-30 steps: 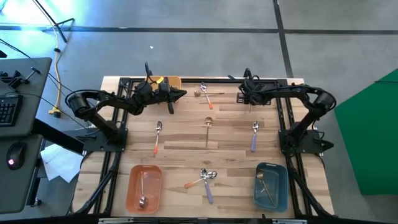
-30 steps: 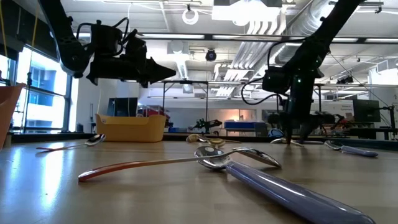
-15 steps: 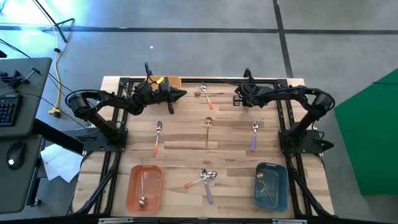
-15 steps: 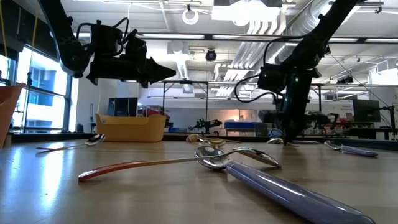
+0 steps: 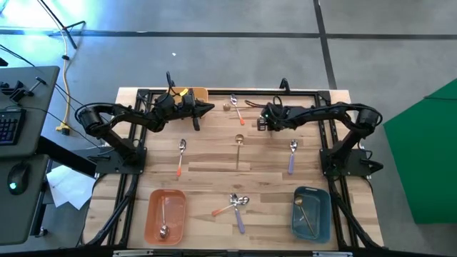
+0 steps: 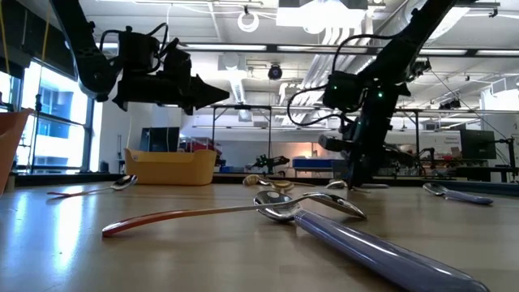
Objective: Sort silverware by color (type)
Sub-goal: Put the purple spoon into the yellow bin
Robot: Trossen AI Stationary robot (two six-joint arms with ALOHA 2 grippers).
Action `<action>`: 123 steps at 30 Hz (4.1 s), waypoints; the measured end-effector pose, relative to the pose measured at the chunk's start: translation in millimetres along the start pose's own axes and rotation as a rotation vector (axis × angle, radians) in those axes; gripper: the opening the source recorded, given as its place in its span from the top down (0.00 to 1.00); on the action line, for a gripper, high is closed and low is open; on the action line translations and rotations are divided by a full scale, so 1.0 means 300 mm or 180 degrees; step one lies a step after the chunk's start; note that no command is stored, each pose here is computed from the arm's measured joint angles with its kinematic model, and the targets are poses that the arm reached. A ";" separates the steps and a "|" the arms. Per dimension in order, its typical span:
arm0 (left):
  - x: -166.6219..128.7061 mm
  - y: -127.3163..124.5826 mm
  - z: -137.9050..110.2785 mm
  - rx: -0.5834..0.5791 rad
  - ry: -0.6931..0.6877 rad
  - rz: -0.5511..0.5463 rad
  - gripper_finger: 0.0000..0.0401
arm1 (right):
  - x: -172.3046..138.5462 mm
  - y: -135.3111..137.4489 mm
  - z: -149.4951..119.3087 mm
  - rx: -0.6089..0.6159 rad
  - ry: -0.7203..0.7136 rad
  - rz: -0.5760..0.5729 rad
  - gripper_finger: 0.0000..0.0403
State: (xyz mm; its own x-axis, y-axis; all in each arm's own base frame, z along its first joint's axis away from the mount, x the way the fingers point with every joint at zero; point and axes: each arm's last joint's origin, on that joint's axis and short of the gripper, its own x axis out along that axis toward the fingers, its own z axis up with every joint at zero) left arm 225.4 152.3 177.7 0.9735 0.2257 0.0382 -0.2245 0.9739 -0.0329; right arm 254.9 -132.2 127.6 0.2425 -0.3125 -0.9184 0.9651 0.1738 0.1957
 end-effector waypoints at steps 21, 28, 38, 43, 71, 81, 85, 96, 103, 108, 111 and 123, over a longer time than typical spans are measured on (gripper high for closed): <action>0.000 0.000 -0.005 -0.0025 0.0050 0.0002 1.00 | -0.037 -0.072 0.284 -0.2893 0.0648 -0.0085 0.49; 0.000 0.000 -0.005 -0.0018 0.0051 0.0001 1.00 | 0.030 -0.068 0.287 -0.3103 0.0630 -0.0212 0.49; -0.001 0.000 -0.016 0.0012 0.0152 0.0005 1.00 | 0.003 -0.056 0.287 -0.3325 0.0516 -0.0304 0.52; -0.001 0.000 -0.018 0.0014 0.0168 0.0005 1.00 | -0.003 -0.047 0.295 -0.3474 0.0410 -0.0212 0.53; -0.001 0.000 -0.024 -0.0010 0.0222 0.0007 1.00 | 0.045 -0.054 0.291 -0.3842 0.0534 -0.0104 0.77; -0.003 0.004 -0.024 -0.0012 0.0205 0.0111 1.00 | 0.022 -0.046 0.285 -0.3770 0.0497 -0.0214 0.98; -0.029 0.010 -0.025 -0.0022 0.0173 0.0179 1.00 | -0.043 -0.039 0.292 -0.3678 0.0331 -0.0197 0.99; -0.160 0.012 0.040 0.0112 -0.0116 0.0407 1.00 | -0.249 0.027 0.265 -0.3393 -0.0311 0.0200 1.00; -0.186 0.003 0.051 0.0142 -0.0178 0.0427 1.00 | -0.157 -0.012 0.257 -0.3353 0.0246 -0.0033 0.87; -0.186 0.003 0.049 0.0137 -0.0167 0.0427 1.00 | -0.050 -0.054 0.282 -0.3405 0.0526 -0.0145 0.67; -0.186 0.003 0.049 0.0138 -0.0167 0.0426 1.00 | -0.008 -0.077 0.302 -0.3431 0.0565 -0.0203 0.58; -0.185 0.003 0.049 0.0164 -0.0162 0.0427 1.00 | 0.048 -0.128 0.343 -0.3459 0.0588 -0.0218 0.56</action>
State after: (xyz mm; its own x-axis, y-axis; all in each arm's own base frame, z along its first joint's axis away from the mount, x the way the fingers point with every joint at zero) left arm 170.4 141.0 190.3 0.9313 0.3535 0.0874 -0.3557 0.9345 0.0103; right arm 231.5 -239.3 142.4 0.0861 -0.2242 -0.9707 0.3533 0.9179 -0.1807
